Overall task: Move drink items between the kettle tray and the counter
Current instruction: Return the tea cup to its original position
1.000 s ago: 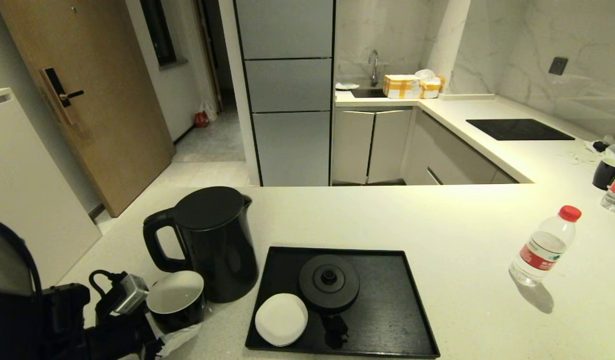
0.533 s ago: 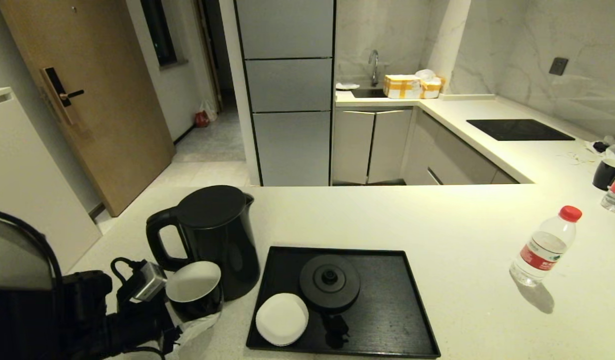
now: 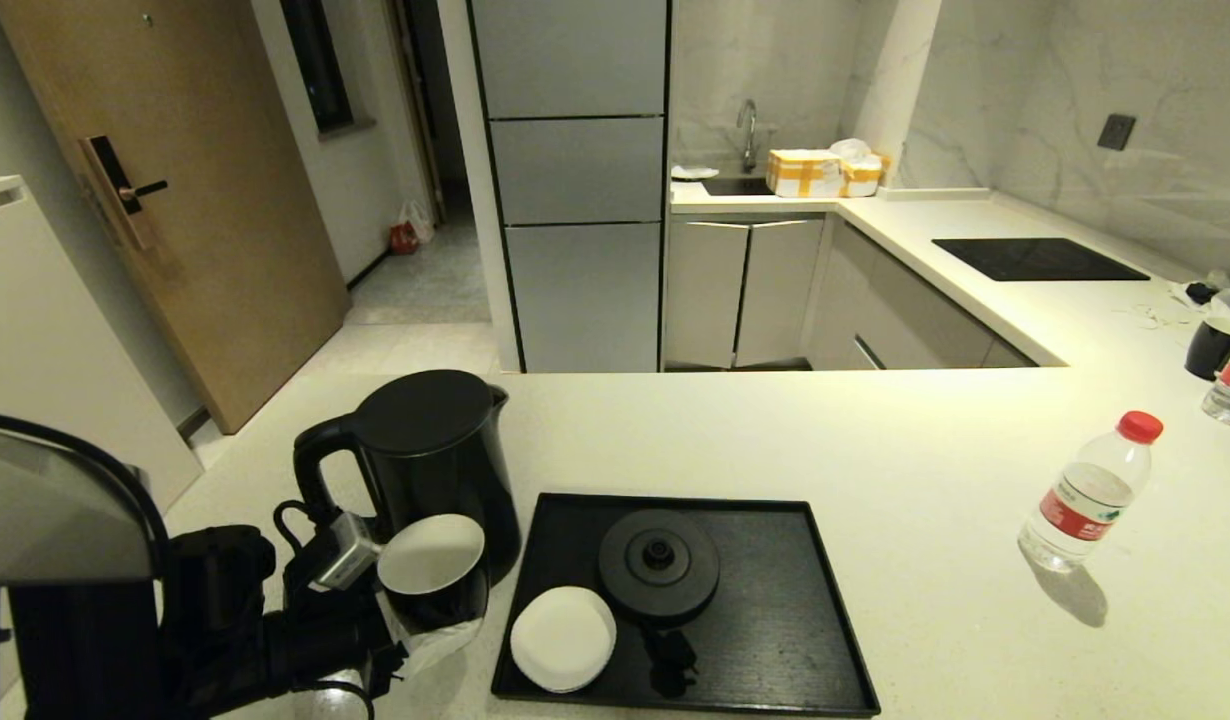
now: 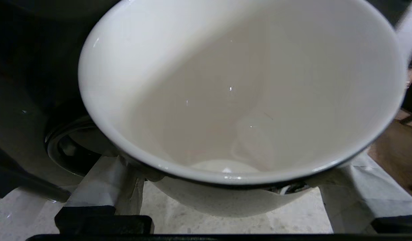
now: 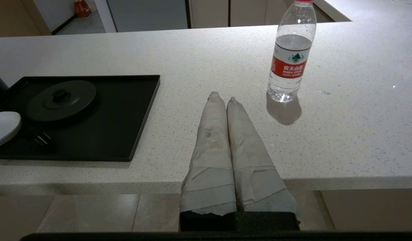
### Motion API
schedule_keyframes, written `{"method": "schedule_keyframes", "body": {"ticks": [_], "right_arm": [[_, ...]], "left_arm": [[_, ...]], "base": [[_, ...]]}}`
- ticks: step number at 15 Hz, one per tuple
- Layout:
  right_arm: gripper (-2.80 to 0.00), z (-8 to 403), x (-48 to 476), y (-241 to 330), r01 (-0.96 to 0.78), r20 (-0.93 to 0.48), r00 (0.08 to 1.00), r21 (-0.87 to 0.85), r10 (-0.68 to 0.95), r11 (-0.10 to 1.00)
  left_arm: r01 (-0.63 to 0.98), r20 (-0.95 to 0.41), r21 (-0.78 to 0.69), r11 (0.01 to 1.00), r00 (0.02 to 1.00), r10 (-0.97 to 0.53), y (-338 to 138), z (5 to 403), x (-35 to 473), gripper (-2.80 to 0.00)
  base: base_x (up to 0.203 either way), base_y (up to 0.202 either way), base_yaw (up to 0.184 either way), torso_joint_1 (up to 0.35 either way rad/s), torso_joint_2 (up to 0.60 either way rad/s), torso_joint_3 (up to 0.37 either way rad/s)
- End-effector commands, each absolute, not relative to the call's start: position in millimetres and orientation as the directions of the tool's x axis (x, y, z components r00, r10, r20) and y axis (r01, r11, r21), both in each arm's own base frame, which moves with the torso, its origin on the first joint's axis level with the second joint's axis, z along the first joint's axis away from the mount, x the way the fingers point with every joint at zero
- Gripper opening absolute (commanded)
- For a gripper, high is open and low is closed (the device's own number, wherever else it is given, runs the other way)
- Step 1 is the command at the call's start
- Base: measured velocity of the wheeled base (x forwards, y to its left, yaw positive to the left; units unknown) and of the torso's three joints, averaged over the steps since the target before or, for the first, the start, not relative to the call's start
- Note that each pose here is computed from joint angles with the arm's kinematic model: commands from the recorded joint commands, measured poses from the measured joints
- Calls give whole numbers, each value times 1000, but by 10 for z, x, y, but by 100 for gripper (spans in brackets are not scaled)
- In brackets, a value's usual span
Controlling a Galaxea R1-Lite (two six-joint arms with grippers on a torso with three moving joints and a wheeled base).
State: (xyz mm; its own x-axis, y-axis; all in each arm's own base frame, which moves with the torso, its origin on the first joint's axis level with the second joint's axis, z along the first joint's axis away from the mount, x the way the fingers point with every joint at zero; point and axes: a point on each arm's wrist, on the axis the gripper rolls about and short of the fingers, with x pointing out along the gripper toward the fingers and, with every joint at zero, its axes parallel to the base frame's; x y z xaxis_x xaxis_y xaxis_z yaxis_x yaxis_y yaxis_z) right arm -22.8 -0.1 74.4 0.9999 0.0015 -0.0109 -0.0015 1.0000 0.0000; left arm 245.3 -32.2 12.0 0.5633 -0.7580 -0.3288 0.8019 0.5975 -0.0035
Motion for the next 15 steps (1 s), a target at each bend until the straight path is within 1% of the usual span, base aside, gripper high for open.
{"method": "schedule_keyframes", "body": {"ticks": [1,4,6,9,13,15], "right_arm": [[-280,735,-226,-1,-2,-14,1000,0,2,1000],[-280,735,-226,-1,-2,-14,1000,0,2,1000],[-280,735,-226,-1,-2,-14,1000,0,2,1000],[-280,735,-226,-1,-3,-14,1000,0,3,1000],[-280,735,-226,-1,-2,-14,1000,0,2,1000],[-280,735,-226,-1,-2,-14,1000,0,2,1000]], "left_arm": [[812,-332,11,583,553,-764,-417,117,2456,-280],[821,-336,10,570,540,-772,-642,122,2493,-280],[817,-321,15,576,550,-771,-785,159,2557,-280],[836,-315,23,548,526,-790,-913,162,2557,-280],[821,-330,9,571,542,-773,-1000,102,2598,-280],[833,-331,6,554,524,-785,-1061,101,2572,-280]], "base": [[0,0,0,0,0,0],[0,0,0,0,0,0],[0,0,0,0,0,0],[0,0,0,0,0,0],[0,0,0,0,0,0],[0,0,0,0,0,0]]}}
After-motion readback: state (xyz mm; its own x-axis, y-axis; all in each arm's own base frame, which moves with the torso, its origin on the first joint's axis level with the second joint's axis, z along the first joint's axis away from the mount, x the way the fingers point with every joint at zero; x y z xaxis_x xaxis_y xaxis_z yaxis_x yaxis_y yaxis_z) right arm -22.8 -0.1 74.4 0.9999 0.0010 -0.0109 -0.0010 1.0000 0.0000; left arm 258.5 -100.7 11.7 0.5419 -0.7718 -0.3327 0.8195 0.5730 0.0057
